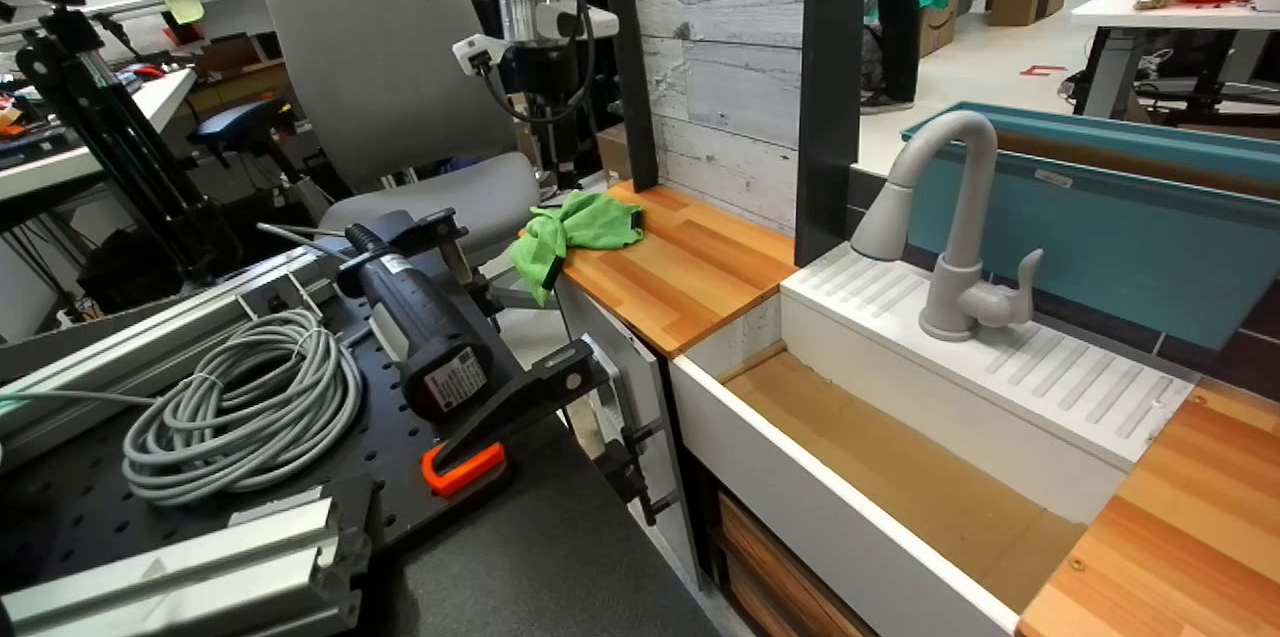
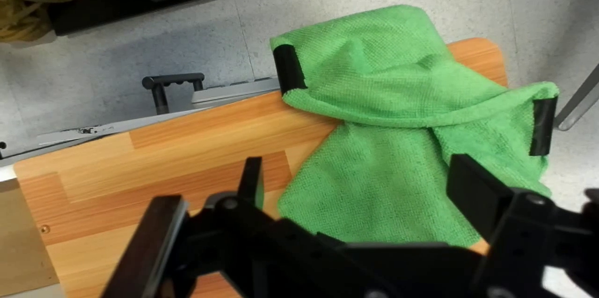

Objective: Move the green cloth

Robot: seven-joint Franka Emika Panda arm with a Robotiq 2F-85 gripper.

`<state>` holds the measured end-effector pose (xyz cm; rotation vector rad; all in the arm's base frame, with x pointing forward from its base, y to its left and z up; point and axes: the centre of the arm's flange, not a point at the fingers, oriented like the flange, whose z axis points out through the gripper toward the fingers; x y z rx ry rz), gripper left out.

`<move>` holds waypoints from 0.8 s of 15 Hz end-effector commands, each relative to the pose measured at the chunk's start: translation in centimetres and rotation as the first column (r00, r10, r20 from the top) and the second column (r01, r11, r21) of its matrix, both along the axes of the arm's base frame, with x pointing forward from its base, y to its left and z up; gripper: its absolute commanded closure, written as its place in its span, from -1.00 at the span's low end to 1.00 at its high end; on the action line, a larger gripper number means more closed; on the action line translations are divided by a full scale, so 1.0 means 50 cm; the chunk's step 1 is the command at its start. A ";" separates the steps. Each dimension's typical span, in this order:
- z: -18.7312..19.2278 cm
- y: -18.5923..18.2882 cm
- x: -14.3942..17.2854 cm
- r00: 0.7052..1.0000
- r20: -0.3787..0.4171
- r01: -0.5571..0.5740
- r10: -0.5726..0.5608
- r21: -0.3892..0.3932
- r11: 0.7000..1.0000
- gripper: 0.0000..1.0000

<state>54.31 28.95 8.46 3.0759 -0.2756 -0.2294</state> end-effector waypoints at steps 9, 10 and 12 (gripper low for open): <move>-0.096 0.117 0.012 0.982 0.186 0.017 -0.019 0.015 1.000 -1.00; -0.105 0.123 0.018 0.980 0.200 0.014 -0.017 0.016 1.000 -1.00; -0.121 0.131 0.030 0.976 0.216 0.011 -0.013 0.010 1.000 -1.00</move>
